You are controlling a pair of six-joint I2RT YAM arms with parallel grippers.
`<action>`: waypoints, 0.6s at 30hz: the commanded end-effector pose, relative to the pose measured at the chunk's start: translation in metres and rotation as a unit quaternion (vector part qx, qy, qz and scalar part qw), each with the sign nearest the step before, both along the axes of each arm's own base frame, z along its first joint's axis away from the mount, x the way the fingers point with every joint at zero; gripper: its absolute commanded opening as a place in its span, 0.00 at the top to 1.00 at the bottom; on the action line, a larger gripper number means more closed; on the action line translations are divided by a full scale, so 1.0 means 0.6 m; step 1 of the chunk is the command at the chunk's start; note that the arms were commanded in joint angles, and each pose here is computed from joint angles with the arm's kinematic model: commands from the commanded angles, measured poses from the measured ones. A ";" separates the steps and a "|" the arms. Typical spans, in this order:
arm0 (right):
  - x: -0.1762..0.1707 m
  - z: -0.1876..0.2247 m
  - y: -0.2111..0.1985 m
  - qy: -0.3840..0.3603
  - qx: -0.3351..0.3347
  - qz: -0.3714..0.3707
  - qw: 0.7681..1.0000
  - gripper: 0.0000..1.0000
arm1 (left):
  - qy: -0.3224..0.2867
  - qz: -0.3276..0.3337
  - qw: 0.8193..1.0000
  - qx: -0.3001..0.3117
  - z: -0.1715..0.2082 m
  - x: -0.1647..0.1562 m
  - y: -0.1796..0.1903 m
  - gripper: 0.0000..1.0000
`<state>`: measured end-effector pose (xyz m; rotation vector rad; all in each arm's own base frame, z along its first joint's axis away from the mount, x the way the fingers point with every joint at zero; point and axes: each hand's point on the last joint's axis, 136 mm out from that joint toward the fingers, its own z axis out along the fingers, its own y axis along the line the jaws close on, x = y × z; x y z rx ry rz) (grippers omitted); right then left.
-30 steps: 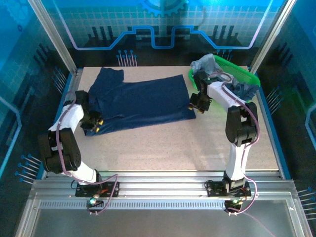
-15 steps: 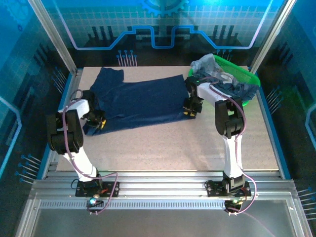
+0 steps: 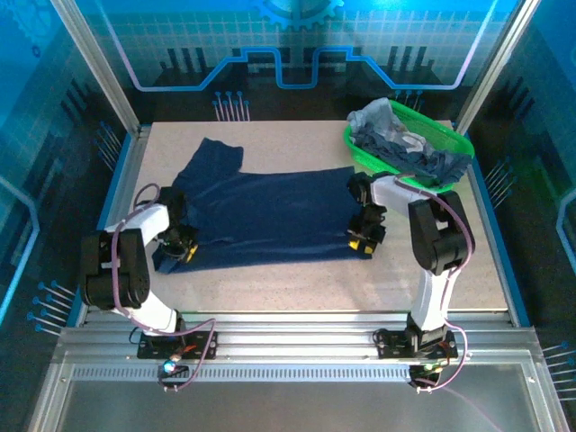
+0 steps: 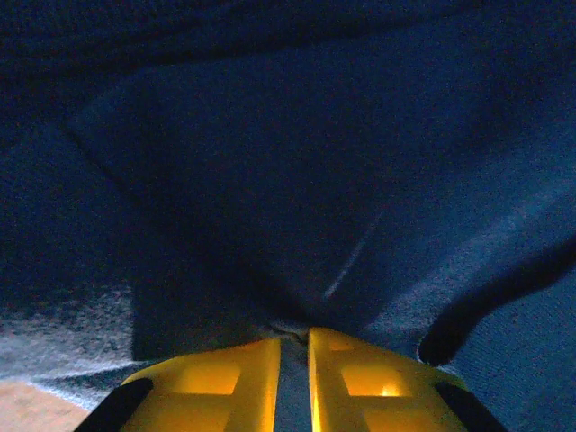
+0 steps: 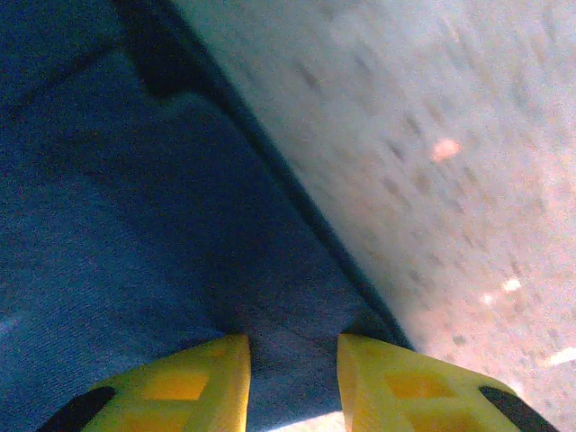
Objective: Fold and stack the t-shirts
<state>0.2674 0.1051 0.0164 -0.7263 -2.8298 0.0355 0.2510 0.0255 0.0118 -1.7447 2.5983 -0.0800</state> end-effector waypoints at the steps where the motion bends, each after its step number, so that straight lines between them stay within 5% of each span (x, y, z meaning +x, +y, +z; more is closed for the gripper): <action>1: -0.067 0.010 -0.010 0.037 -0.016 -0.038 0.998 0.65 | 0.052 -0.003 0.999 0.008 -0.008 -0.059 -0.002 0.81; 8: -0.013 0.050 0.010 -0.072 0.002 -0.003 0.997 0.57 | -0.059 -0.056 0.997 0.013 0.082 0.009 -0.026 0.68; 18: 0.063 0.130 0.101 -0.166 0.082 0.105 0.977 0.44 | -0.042 -0.072 0.996 -0.020 0.074 0.029 -0.039 0.58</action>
